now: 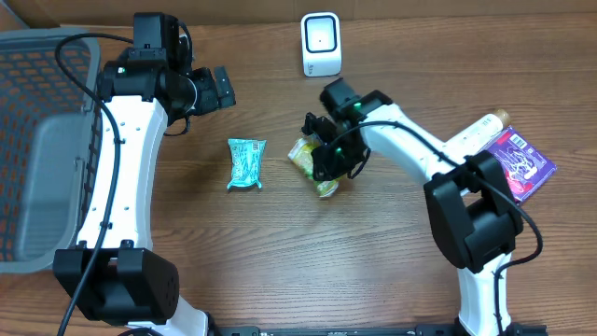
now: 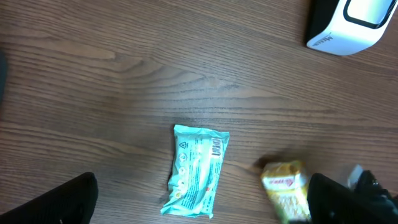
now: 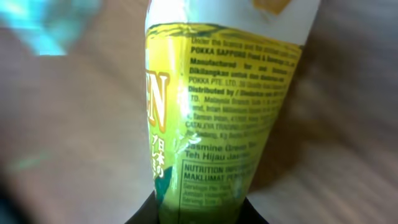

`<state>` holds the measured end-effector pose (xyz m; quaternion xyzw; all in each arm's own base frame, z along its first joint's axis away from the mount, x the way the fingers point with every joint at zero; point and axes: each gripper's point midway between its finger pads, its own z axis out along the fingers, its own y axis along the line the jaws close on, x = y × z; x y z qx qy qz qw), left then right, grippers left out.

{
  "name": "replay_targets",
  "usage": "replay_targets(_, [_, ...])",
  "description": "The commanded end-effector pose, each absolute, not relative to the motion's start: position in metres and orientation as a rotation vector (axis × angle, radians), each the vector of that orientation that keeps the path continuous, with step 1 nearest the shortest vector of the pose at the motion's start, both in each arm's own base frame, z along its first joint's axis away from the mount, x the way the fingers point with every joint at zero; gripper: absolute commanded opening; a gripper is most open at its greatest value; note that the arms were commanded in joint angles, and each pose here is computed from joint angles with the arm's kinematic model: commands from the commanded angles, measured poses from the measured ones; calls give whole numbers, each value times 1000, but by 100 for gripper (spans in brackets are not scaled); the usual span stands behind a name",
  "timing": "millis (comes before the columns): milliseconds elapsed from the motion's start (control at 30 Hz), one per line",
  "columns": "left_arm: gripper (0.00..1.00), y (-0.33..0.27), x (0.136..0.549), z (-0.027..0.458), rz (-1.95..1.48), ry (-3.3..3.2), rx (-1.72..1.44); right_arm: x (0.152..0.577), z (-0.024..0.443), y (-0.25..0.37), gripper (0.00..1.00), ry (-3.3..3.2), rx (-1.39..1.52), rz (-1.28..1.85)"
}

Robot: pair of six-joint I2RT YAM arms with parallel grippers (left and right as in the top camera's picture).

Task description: Scan the item barcode

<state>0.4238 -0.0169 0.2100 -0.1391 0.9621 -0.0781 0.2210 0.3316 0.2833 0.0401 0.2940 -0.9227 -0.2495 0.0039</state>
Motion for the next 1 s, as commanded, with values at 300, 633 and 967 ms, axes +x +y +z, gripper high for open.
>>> replay_targets(300, [100,-19,425,221,-234,2632,-385,314,33,287,64,-2788,806,-1008])
replay_targets(633, [100,-19,425,221,-233,2632,-385,359,42,258,67,-3037,808,-601])
replay_targets(967, [100,-19,425,221,-234,2632,-385,398,42,211,71,-3240,672,-130])
